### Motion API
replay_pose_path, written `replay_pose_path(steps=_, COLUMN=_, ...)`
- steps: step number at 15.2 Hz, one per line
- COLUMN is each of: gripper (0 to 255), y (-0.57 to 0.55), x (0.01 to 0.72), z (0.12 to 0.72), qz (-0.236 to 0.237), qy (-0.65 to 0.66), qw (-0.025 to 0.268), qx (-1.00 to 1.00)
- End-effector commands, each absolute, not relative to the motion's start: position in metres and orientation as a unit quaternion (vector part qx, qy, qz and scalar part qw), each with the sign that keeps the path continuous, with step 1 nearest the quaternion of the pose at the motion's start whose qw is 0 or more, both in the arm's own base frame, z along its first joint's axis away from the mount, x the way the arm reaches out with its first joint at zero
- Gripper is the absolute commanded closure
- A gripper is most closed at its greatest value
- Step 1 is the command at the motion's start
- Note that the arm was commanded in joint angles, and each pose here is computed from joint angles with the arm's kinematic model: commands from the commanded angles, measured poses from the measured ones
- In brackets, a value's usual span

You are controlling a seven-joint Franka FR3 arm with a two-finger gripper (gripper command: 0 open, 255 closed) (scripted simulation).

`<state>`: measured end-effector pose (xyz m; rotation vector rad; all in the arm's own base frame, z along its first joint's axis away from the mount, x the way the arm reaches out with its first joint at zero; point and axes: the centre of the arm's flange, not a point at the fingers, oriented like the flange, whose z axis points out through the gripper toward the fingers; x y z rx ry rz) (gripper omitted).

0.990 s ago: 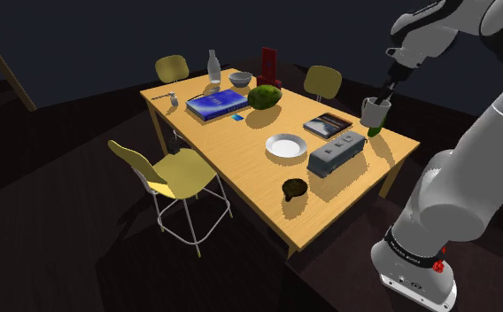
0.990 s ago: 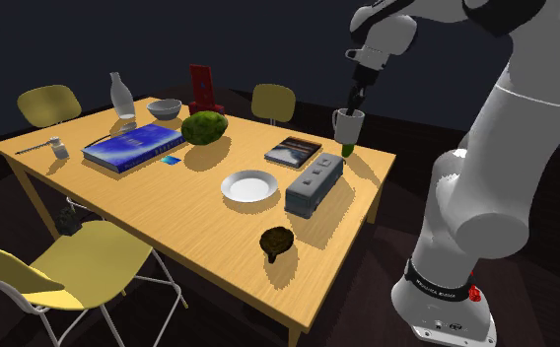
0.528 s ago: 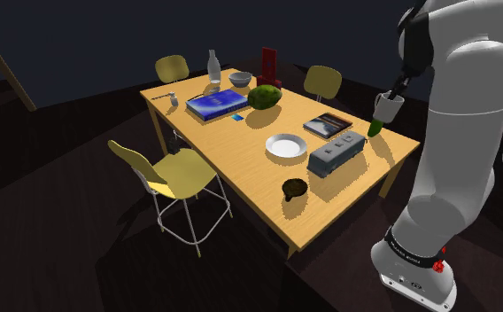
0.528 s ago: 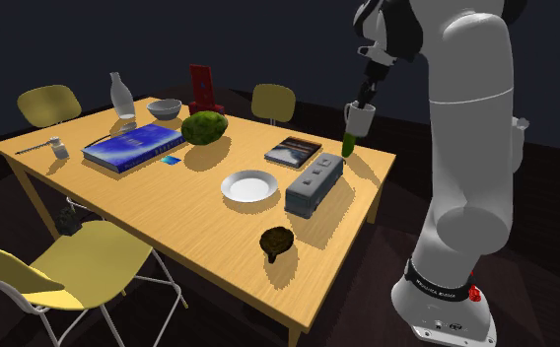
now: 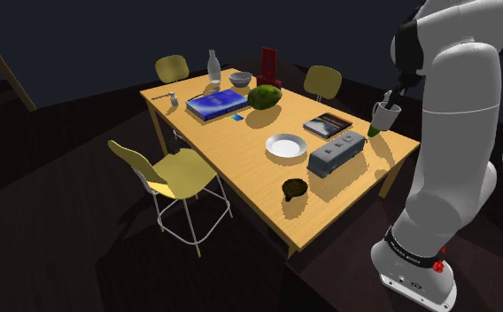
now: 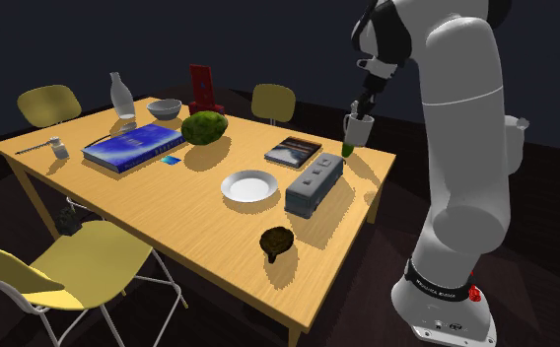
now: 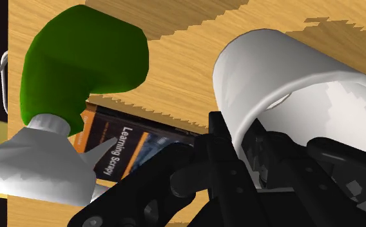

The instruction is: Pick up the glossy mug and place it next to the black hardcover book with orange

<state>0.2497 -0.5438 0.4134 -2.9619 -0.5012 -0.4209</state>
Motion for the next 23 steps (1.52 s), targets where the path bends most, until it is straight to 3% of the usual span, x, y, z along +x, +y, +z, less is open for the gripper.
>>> replay_pose_path(steps=1, gripper=255, y=-0.543, x=0.251, z=0.402, qz=-0.139, qy=-0.165, qw=0.054, qx=-0.975)
replay_pose_path(steps=23, gripper=255, y=-0.543, x=0.251, z=0.295, qz=-0.139, qy=-0.165, qw=0.054, qx=-0.975)
